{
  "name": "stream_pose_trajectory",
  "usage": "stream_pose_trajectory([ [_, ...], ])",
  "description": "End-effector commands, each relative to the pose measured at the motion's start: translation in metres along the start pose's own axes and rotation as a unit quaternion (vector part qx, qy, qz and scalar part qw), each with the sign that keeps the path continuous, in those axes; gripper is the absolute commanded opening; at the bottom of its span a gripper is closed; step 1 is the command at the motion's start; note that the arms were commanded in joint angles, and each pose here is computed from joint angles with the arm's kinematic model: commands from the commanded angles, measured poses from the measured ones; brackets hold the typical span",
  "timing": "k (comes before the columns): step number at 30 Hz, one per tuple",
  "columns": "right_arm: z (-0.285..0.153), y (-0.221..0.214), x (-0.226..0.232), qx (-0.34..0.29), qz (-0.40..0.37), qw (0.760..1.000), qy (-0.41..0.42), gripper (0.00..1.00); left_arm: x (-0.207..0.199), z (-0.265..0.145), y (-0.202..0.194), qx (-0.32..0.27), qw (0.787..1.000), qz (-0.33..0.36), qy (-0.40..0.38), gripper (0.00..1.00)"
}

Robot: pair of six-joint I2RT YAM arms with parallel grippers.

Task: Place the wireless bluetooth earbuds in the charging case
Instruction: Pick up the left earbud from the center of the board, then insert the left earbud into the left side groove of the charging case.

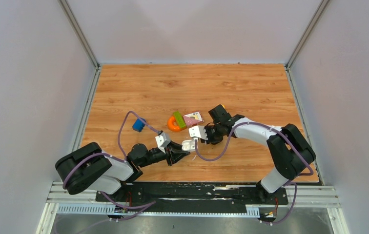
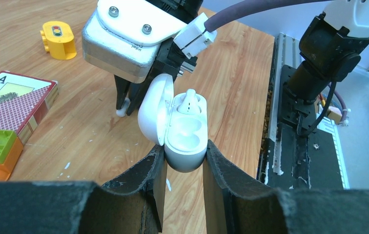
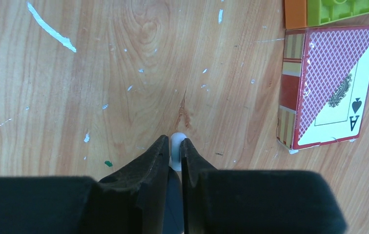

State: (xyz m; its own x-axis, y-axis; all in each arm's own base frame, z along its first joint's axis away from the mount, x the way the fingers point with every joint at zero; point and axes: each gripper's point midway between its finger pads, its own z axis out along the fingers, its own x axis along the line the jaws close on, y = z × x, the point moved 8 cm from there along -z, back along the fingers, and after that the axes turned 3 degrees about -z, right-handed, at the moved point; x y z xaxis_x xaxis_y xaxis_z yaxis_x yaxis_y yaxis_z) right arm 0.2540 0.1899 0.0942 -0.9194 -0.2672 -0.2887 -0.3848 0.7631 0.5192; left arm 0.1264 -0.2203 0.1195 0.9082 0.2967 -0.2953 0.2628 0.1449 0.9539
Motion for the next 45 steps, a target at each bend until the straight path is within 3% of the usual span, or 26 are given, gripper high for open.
stream_pose_trajectory([
  [1, -0.001, 0.004, -0.013, 0.007, 0.010, 1.000, -0.019, 0.12, -0.007, 0.003, 0.017, -0.041, 0.998, 0.030, -0.026, 0.01],
  [7, -0.029, 0.018, -0.027, 0.014, 0.029, 0.998, -0.059, 0.05, -0.006, 0.003, 0.016, -0.038, 0.999, 0.030, -0.026, 0.01],
  [16, -0.079, 0.026, -0.036, -0.018, 0.057, 0.993, -0.100, 0.04, -0.008, 0.004, 0.017, -0.037, 0.998, 0.026, -0.036, 0.01],
  [21, -0.105, 0.031, -0.040, -0.068, 0.095, 0.989, -0.096, 0.04, -0.008, 0.004, 0.016, -0.036, 0.998, 0.023, -0.036, 0.01],
  [31, -0.160, 0.103, -0.019, -0.240, 0.111, 0.962, -0.065, 0.05, -0.008, 0.007, 0.013, -0.033, 0.998, 0.016, -0.044, 0.01],
  [38, -0.158, 0.131, -0.004, -0.308, 0.128, 0.943, -0.003, 0.06, -0.009, 0.009, 0.011, -0.031, 0.998, 0.012, -0.050, 0.01],
  [45, -0.137, 0.147, 0.002, -0.294, 0.115, 0.948, 0.039, 0.06, -0.008, 0.012, 0.009, -0.025, 0.998, 0.011, -0.058, 0.01],
])
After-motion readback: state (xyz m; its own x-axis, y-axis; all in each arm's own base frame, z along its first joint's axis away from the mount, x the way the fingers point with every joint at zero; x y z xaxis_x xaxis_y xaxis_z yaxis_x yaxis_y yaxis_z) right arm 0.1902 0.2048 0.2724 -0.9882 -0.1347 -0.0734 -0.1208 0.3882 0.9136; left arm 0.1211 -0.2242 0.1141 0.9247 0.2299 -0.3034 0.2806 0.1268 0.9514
